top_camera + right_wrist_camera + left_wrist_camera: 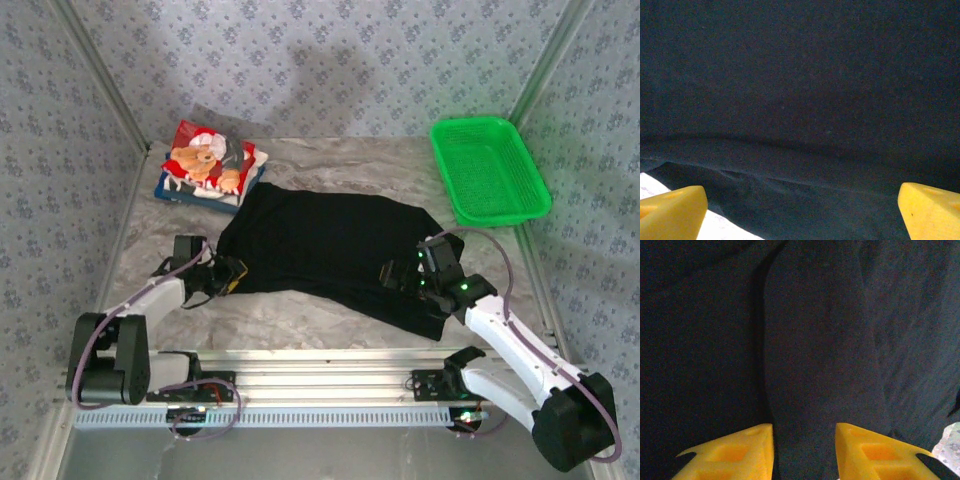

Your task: Fold and stack the t-shirts

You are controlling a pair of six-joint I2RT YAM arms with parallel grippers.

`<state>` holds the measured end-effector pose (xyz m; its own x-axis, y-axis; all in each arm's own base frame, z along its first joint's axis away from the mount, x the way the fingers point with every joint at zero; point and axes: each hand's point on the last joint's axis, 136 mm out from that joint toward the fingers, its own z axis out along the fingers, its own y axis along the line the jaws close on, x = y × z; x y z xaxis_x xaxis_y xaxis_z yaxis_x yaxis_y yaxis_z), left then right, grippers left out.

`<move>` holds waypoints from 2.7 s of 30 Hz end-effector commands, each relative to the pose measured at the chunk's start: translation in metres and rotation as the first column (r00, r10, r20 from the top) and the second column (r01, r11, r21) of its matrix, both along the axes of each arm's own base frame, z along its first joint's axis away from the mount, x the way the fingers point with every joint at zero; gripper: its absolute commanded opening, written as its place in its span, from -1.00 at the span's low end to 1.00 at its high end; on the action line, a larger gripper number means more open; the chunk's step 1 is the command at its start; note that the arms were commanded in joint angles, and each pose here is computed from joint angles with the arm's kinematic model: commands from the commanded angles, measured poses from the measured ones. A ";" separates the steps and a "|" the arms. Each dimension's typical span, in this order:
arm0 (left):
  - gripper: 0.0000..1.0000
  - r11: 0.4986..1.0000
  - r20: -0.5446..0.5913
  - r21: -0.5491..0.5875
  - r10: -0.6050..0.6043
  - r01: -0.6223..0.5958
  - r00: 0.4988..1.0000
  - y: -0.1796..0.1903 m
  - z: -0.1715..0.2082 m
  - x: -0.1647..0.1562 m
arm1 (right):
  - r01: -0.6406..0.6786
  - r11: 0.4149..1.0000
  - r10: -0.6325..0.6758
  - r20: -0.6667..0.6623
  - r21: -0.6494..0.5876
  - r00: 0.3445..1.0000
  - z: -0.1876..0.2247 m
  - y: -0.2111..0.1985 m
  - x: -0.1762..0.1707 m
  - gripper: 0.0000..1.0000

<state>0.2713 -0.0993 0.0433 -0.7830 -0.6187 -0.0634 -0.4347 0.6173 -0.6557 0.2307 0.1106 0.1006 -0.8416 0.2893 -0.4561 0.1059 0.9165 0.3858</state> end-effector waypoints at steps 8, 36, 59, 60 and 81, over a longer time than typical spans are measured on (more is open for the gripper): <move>-0.78 0.998 0.054 -0.029 -0.047 0.049 0.997 -0.010 0.016 0.022 | -0.002 1.000 0.002 0.016 -0.027 1.000 0.002 -0.004 0.000 1.00; -0.77 0.997 0.044 -0.050 -0.051 0.053 0.998 -0.012 0.005 0.111 | 0.061 0.991 -0.072 -0.087 -0.123 0.994 -0.024 -0.033 -0.018 1.00; 0.32 0.992 0.306 -0.116 -0.009 0.047 0.952 -0.017 0.101 0.147 | 0.250 0.968 -0.249 -0.092 -0.001 0.964 -0.056 -0.048 0.038 1.00; 0.36 0.993 0.318 -0.103 -0.014 0.050 0.948 -0.015 0.109 0.144 | 0.258 0.966 -0.257 -0.085 -0.003 0.963 -0.056 -0.050 0.044 1.00; 0.02 0.978 0.237 0.196 -0.115 0.068 0.965 0.020 0.047 0.040 | 0.157 0.986 -0.160 -0.062 -0.050 0.985 -0.015 -0.018 0.045 0.92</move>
